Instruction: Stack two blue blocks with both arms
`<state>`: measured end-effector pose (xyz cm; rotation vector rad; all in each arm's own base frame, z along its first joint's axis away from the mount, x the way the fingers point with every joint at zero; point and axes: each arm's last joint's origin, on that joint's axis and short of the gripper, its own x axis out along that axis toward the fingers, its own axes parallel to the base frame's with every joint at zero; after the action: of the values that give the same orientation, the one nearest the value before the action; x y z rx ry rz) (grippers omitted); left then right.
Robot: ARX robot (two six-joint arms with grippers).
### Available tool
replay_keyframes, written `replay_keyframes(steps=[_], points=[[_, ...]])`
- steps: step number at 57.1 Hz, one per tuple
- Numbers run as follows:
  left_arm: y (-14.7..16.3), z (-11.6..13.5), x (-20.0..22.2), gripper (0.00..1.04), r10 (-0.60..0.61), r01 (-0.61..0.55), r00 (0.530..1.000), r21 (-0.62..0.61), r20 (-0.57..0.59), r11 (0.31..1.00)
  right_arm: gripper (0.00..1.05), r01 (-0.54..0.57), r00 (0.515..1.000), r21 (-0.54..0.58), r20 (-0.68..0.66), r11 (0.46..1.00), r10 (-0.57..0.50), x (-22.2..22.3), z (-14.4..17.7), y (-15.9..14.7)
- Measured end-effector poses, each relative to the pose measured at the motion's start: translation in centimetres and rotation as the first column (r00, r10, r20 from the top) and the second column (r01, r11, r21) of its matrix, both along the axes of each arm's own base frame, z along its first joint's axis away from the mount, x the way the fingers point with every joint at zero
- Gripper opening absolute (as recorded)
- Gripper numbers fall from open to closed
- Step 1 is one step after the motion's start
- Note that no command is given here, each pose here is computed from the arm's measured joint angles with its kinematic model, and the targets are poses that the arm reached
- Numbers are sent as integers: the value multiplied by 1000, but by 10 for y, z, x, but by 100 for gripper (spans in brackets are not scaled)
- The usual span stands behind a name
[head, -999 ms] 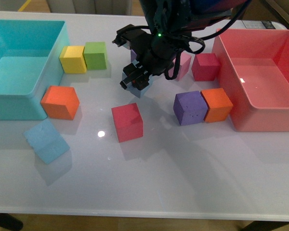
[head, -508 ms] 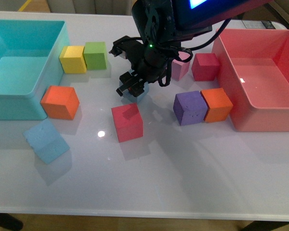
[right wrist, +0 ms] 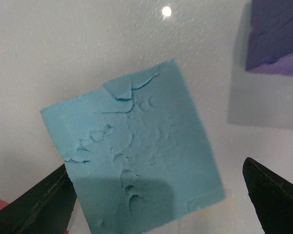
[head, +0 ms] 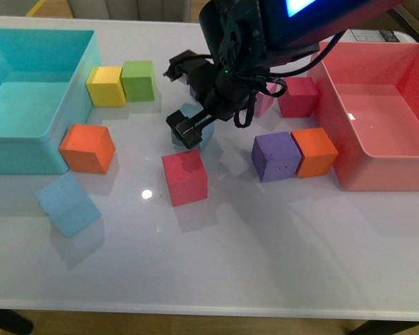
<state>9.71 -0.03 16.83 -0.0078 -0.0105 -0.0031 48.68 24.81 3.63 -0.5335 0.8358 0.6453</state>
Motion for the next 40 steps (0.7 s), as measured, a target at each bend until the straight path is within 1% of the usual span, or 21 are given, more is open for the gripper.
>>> replay_keyframes(steps=[3, 7, 10, 12, 17, 20, 24, 25, 27, 28, 29, 30, 31, 33, 34, 35, 37, 38, 40], points=[[0, 0, 0, 96, 0, 0, 1000, 0, 0, 1000, 96, 8, 999, 21, 39, 1000, -9, 0, 12, -4], [0, 0, 0, 96, 0, 0, 1000, 0, 0, 1000, 96, 19, 991, 75, 131, 997, -29, -2, 42, -14], [0, 0, 0, 96, 0, 0, 1000, 0, 0, 1000, 96, 25, 983, 101, 180, 995, -43, -4, 58, -20], [0, 0, 0, 96, 0, 0, 1000, 0, 0, 1000, 96, 30, 972, 127, 229, 991, -59, -7, 73, -27], [0, 0, 0, 96, 0, 0, 1000, 0, 0, 1000, 96, 37, 949, 177, 302, 984, -90, -17, 99, -42], [0, 0, 0, 96, 0, 0, 1000, 0, 0, 1000, 96, 51, 925, 219, 357, 974, -129, -30, 123, -59], [0, 0, 0, 96, 0, 0, 1000, 0, 0, 1000, 96, 59, 908, 265, 386, 962, -162, -43, 141, -74], [0, 0, 0, 96, 0, 0, 1000, 0, 0, 1000, 95, 73, 899, 280, 397, 957, -184, -48, 145, -78], [0, 0, 0, 96, 0, 0, 1000, 0, 0, 1000, 88, 197, 791, 360, 491, 912, -364, -60, 155, -89], [0, 0, 0, 96, 0, 0, 1000, 0, 0, 1000, 86, 206, 769, 378, 508, 903, -388, -64, 157, -92], [0, 0, 0, 96, 0, 0, 1000, 0, 0, 1000, 83, 259, 704, 431, 529, 865, -474, -70, 160, -98], [0, 0, 0, 96, 0, 0, 1000, 0, 0, 1000, 79, 282, 652, 477, 542, 832, -531, -77, 162, -105], [0, 0, 0, 96, 0, 0, 1000, 0, 0, 1000, 78, 290, 627, 498, 546, 817, -556, -81, 164, -108], [0, 0, 0, 96, 0, 0, 1000, 0, 0, 1000, 71, 299, 553, 565, 554, 769, -623, -97, 166, -122], [0, 0, 0, 96, 0, 0, 1000, 0, 0, 1000, 67, 292, 531, 595, 550, 749, -644, -105, 167, -129], [0, 0, 0, 96, 0, 0, 1000, 0, 0, 1000, 65, 289, 521, 606, 550, 741, -653, -109, 168, -132], [0, 0, 0, 96, 0, 0, 1000, 0, 0, 1000, 58, 280, 493, 637, 546, 718, -677, -124, 168, -146], [0, 0, 0, 96, 0, 0, 1000, 0, 0, 1000, 57, 279, 488, 642, 546, 714, -681, -128, 168, -148], [0, 0, 0, 96, 0, 0, 1000, 0, 0, 1000, 50, 278, 481, 654, 539, 703, -692, -141, 165, -159]])
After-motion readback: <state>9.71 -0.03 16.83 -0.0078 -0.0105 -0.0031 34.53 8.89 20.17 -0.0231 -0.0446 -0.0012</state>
